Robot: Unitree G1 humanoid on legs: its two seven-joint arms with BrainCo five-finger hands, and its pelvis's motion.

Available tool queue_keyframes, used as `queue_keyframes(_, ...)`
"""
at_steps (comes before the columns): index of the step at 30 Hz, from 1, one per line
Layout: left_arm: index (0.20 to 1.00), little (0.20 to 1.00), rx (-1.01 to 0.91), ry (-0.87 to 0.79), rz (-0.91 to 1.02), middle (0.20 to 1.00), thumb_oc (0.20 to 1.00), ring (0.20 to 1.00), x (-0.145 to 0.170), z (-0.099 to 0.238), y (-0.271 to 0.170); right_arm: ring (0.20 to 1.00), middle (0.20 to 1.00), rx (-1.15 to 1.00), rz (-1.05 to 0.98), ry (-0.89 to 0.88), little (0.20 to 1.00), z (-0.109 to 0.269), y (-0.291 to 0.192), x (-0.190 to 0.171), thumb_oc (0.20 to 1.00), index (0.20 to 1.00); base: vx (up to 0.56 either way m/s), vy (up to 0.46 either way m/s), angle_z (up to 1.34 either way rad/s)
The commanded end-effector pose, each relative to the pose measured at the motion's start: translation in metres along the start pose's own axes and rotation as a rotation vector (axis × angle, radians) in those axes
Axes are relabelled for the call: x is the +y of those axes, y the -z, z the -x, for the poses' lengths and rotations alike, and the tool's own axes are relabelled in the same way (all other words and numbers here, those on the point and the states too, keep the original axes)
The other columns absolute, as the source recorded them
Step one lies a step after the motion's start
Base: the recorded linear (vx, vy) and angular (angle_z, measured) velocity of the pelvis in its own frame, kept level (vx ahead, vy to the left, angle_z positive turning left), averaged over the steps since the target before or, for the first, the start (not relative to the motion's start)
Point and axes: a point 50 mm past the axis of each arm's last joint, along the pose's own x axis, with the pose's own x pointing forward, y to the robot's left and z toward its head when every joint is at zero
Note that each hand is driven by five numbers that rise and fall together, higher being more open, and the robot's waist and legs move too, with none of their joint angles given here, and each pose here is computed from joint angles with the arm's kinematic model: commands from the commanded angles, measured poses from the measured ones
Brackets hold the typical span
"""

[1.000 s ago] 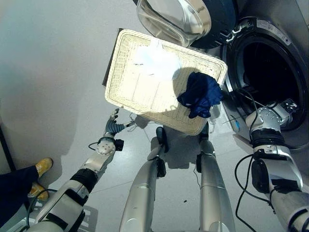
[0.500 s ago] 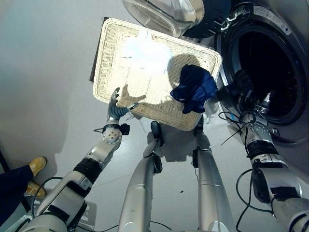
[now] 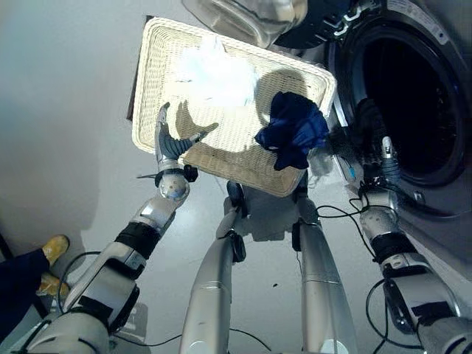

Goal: Put the clothes into the washing machine.

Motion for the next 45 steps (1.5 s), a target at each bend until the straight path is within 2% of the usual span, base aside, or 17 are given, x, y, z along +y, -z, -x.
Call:
queue_keyframes(1, 1.0, 1.0, 0.048, -0.111, -0.08, 1.0, 1.0, 1.0, 0.02, -0.014, 0.009, 1.0, 1.0, 0.09, -0.152, 0.025, 1.0, 0.022, 0.022, -0.026, 1.0, 1.0, 0.07, 0.154, -0.11)
queue_keyframes(5, 1.0, 1.0, 0.129, -0.091, -0.13, 1.0, 1.0, 1.0, 0.016, -0.017, 0.018, 1.0, 1.0, 0.16, -0.253, 0.128, 1.0, 0.044, 0.046, -0.05, 1.0, 1.0, 0.05, 0.12, -0.11)
queue_keyframes(9, 1.0, 1.0, 0.189, -0.101, -0.163, 1.0, 1.0, 1.0, 0.017, -0.026, 0.019, 1.0, 1.0, 0.185, -0.264, 0.152, 1.0, 0.056, 0.059, -0.056, 1.0, 1.0, 0.01, 0.112, -0.11)
queue_keyframes(14, 1.0, 1.0, 0.301, -0.175, -0.232, 1.0, 1.0, 1.0, 0.036, -0.041, 0.027, 1.0, 1.0, 0.269, -0.072, 0.011, 1.0, 0.068, 0.075, -0.037, 1.0, 1.0, 0.01, 0.102, -0.12)
queue_keyframes(20, 1.0, 1.0, 0.402, -0.304, -0.311, 1.0, 1.0, 1.0, 0.07, -0.055, 0.035, 1.0, 1.0, 0.369, -0.023, -0.066, 1.0, 0.082, 0.087, -0.033, 1.0, 1.0, 0.01, 0.073, -0.1)
queue_keyframes(27, 1.0, 1.0, 0.493, -0.374, -0.42, 1.0, 1.0, 1.0, 0.102, -0.068, 0.034, 1.0, 1.0, 0.421, 0.0, -0.11, 1.0, 0.094, 0.091, -0.035, 1.0, 1.0, 0.0, 0.07, -0.08)
queue_keyframes(30, 1.0, 1.0, 0.503, -0.379, -0.414, 1.0, 1.0, 1.0, 0.106, -0.071, 0.033, 1.0, 1.0, 0.423, 0.004, -0.119, 1.0, 0.094, 0.091, -0.035, 1.0, 1.0, 0.0, 0.033, -0.16)
queue_keyframes(31, 0.598, 0.598, 0.505, -0.378, -0.408, 0.598, 0.598, 0.598, 0.109, -0.072, 0.032, 1.0, 1.0, 0.43, 0.004, -0.125, 1.0, 0.096, 0.092, -0.036, 1.0, 1.0, 0.0, 0.0, 0.0)
queue_keyframes(32, 0.492, 0.492, 0.503, -0.378, -0.399, 0.492, 0.492, 0.492, 0.11, -0.074, 0.03, 1.0, 1.0, 0.432, 0.006, -0.13, 1.0, 0.096, 0.092, -0.036, 1.0, 1.0, 0.0, 0.05, 0.0)
queue_keyframes(33, 0.2, 0.2, 0.493, -0.392, -0.318, 0.2, 0.2, 0.2, 0.109, -0.077, 0.025, 1.0, 1.0, 0.444, 0.024, -0.155, 1.0, 0.098, 0.093, -0.033, 1.0, 1.0, 0.0, 0.045, -0.01)
queue_keyframes(35, 0.2, 0.2, 0.482, -0.408, -0.257, 0.2, 0.2, 0.2, 0.108, -0.08, 0.022, 1.0, 1.0, 0.447, 0.039, -0.173, 1.0, 0.098, 0.094, -0.031, 1.0, 1.0, 0.0, 0.018, -0.01)
queue_keyframes(36, 0.2, 0.2, 0.455, -0.437, -0.117, 0.2, 0.2, 0.2, 0.107, -0.084, 0.014, 1.0, 1.0, 0.451, 0.069, -0.213, 1.0, 0.1, 0.096, -0.026, 1.0, 1.0, 0.0, 0.0, 0.0)
queue_keyframes(37, 0.2, 0.2, 0.452, -0.44, -0.106, 0.2, 0.2, 0.2, 0.107, -0.084, 0.014, 1.0, 1.0, 0.453, 0.074, -0.218, 1.0, 0.1, 0.096, -0.025, 1.0, 1.0, 0.0, 0.0, 0.0)
queue_keyframes(41, 0.2, 0.2, 0.25, -0.536, 0.312, 0.2, 0.2, 0.2, 0.108, -0.096, -0.02, 1.0, 1.0, 0.466, 0.121, -0.295, 1.0, 0.105, 0.101, -0.011, 1.0, 1.0, 0.0, 0.0, 0.0)
queue_keyframes(45, 0.2, 0.2, 0.119, -0.529, 0.44, 0.2, 0.2, 0.2, 0.1, -0.099, -0.041, 1.0, 1.0, 0.475, 0.131, -0.3, 1.0, 0.109, 0.106, -0.007, 1.0, 1.0, 0.0, 0.0, 0.0)
